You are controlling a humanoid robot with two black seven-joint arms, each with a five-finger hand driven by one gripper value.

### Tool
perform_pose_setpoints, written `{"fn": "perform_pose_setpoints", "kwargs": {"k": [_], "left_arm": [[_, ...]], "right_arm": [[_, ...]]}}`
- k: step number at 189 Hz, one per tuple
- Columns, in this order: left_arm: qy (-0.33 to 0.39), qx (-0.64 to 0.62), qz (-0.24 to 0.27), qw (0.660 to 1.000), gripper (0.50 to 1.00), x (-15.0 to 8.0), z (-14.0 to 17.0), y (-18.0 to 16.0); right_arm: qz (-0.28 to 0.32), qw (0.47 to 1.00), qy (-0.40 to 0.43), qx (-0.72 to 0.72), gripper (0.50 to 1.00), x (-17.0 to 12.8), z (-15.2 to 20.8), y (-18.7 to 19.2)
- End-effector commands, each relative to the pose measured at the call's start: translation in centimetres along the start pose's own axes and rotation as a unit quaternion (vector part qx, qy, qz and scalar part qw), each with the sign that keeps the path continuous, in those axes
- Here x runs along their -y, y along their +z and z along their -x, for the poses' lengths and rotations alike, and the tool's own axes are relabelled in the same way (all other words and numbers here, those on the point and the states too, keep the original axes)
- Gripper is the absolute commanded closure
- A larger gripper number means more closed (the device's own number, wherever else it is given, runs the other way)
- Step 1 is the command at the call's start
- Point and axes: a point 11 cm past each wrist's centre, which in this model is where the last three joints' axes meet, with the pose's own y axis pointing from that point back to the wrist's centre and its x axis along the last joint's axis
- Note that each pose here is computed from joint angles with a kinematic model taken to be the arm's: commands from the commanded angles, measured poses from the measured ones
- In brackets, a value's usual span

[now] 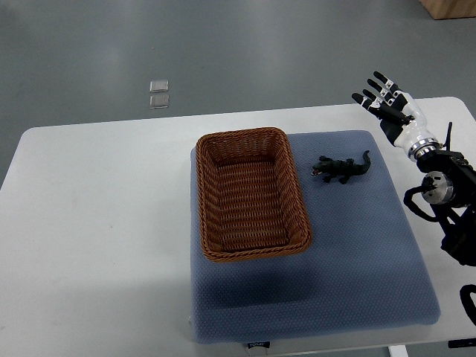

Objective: Place crocodile in brown basket with right hand

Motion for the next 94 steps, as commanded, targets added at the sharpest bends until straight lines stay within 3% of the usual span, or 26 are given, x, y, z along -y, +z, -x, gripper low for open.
{"fn": "perform_pose_setpoints", "kwargs": {"k": [1, 94], "left_arm": [[0.0, -0.001, 0.0, 1.0, 0.5, 0.0, 0.01, 0.0], [0.0, -0.002, 0.0, 1.0, 0.5, 0.01, 0.0, -0.07]], "right_arm": [[-0.002, 1.0, 0.0, 0.001, 0.572, 0.0, -0.01, -0.06], [-0.003, 1.0, 0.001, 0.0, 0.57, 0.05, -0.13, -0.28]]}}
